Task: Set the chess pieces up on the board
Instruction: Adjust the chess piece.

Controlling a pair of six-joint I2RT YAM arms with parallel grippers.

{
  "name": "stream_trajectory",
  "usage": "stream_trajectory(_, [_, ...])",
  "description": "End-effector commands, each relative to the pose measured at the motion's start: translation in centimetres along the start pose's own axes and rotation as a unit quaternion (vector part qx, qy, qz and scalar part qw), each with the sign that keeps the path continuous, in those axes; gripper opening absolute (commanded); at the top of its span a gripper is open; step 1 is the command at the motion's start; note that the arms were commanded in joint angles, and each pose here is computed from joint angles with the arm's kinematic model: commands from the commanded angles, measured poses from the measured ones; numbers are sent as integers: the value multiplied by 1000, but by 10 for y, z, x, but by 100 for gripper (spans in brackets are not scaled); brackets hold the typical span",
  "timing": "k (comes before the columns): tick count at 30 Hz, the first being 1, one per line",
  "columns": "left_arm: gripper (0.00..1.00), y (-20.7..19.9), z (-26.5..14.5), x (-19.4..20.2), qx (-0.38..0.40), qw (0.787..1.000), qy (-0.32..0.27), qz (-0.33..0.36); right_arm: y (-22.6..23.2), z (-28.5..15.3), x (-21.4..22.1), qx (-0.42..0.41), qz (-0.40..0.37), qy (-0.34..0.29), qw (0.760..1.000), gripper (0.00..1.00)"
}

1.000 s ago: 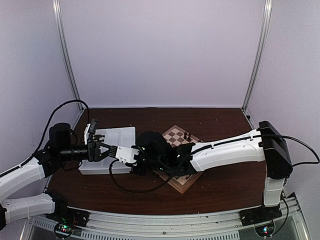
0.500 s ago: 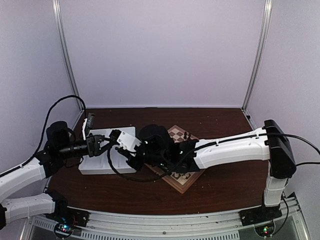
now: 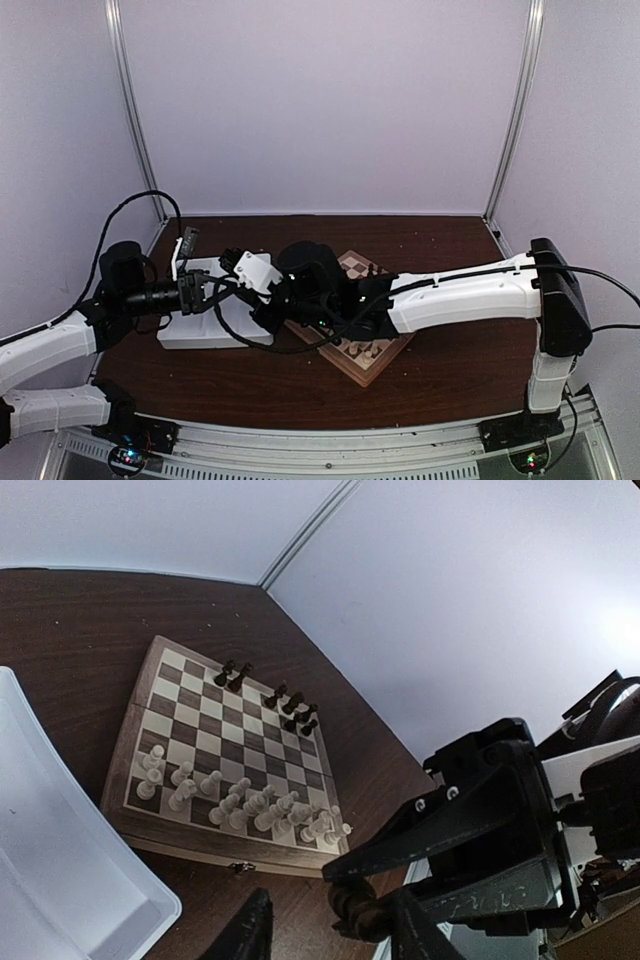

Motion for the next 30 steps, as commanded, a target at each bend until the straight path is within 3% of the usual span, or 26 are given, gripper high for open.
stream_trajectory(1, [40, -7, 3, -8, 31, 999, -10, 21, -6, -2, -17, 15, 15, -21, 1000, 9])
stream_trajectory(6, [41, -8, 6, -9, 36, 999, -8, 24, -8, 0, -15, 15, 19, -18, 1000, 9])
stream_trajectory(19, [0, -6, 16, -9, 42, 999, 8, 20, -9, 2, -12, 20, 26, -14, 999, 9])
stream_trajectory(30, [0, 1, 25, -14, 11, 999, 26, 33, -16, -22, -3, 7, 9, -20, 1000, 48])
Point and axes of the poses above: each gripper's point midway between its finger pads, its own z axis out along the fingers, its own y axis along the line the jaws close on, x = y × z, the point moved 9 cm from there along -z, back along the fingers, and after that the axes turned 9 degrees about z, right-handed, at the moved point
